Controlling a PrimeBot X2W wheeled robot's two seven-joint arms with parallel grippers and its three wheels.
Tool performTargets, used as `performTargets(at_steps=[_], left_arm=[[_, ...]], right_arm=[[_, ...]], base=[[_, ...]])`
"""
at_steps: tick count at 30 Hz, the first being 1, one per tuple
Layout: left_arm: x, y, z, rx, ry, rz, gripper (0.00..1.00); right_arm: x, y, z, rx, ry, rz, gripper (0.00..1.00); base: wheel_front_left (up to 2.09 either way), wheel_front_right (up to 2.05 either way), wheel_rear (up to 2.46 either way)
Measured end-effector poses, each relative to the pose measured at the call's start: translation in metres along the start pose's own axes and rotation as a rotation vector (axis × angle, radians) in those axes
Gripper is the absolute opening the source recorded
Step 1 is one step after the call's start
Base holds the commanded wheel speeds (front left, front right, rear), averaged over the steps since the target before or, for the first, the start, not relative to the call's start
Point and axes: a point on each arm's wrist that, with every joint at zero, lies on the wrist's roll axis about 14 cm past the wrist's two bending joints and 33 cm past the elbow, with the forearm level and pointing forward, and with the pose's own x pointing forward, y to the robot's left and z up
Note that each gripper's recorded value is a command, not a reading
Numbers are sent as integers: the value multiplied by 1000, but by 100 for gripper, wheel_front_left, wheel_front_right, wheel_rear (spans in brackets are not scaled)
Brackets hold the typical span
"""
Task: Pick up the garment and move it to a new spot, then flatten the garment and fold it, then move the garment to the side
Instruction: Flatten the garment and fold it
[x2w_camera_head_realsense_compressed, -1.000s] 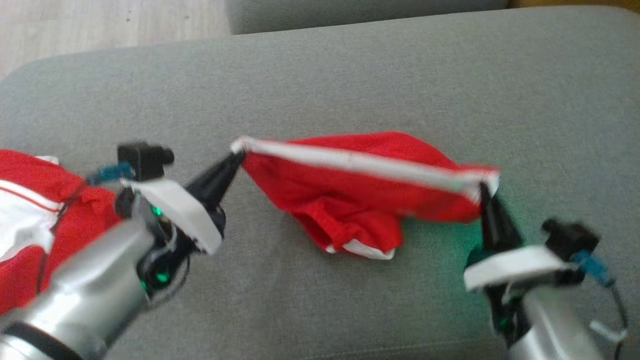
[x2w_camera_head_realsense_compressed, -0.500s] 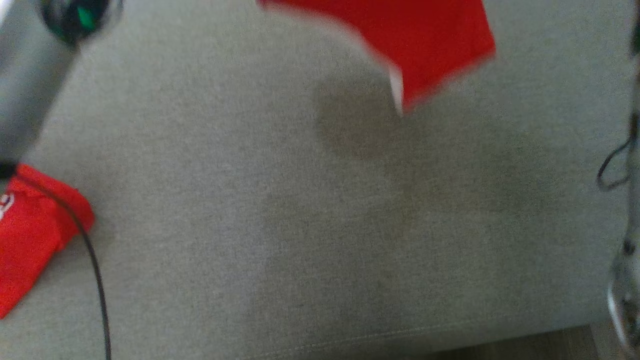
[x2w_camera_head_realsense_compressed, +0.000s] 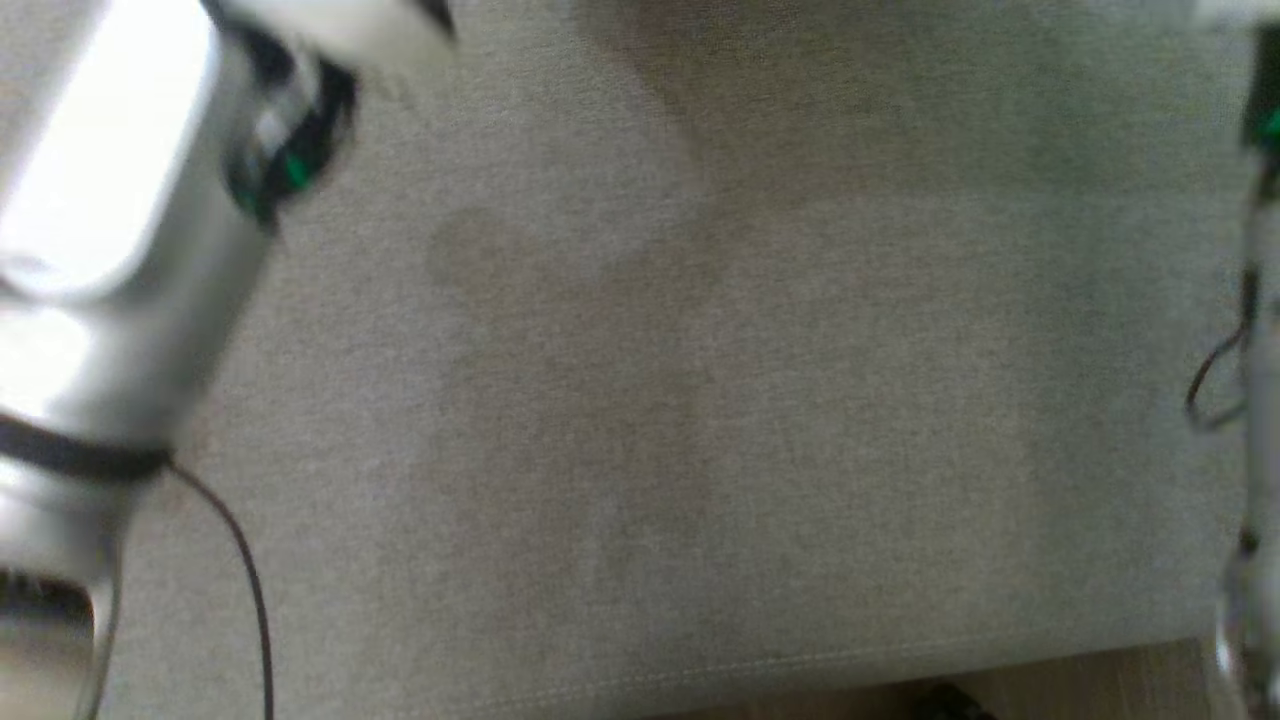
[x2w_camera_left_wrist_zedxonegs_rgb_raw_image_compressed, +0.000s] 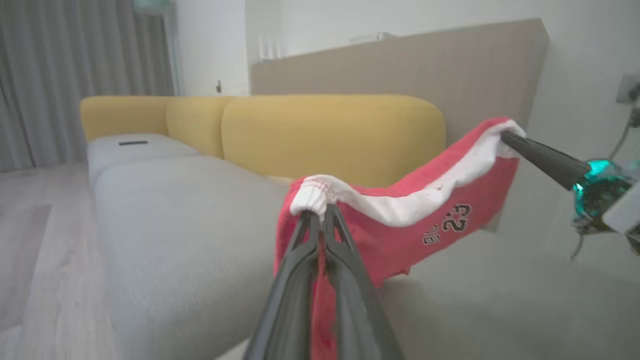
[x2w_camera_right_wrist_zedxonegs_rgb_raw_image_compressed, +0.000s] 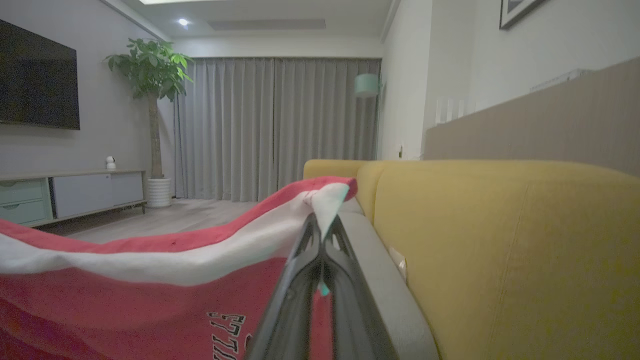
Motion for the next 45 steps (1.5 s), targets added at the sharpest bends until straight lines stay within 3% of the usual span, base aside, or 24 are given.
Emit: performTargets(at_steps=[4, 9, 17, 22, 27, 32, 38, 45], left_arm=[[-37, -40, -38, 5, 104, -90, 0], [-95, -97, -64, -80, 208, -157, 0], [-176, -138, -74, -245, 306, -59, 0], [-197, -150, -64, -291, 292, -18, 0], [-189, -141, -60, -323, 259, 18, 0], [-152, -117, -57, -400, 192, 56, 0], [-117, -76, -76, -432, 229, 105, 0], [-110, -34, -114, -443, 328, 196, 0]], right_arm=[[-38, 3, -42, 80, 109, -35, 0], [-94, 3, -50, 126, 172, -77, 0], [-192, 12, -37, 200, 279, -152, 0], [-218, 16, -16, 202, 290, -163, 0], [-204, 17, -18, 137, 321, -145, 0], [-152, 17, -34, 91, 335, -111, 0], [-91, 8, -79, -12, 455, -53, 0], [-43, 26, -129, -58, 574, 47, 0]], base=[[0, 0, 0], [0, 0, 0], [0, 0, 0], [0, 0, 0], [0, 0, 0], [0, 0, 0], [0, 0, 0], [0, 0, 0]])
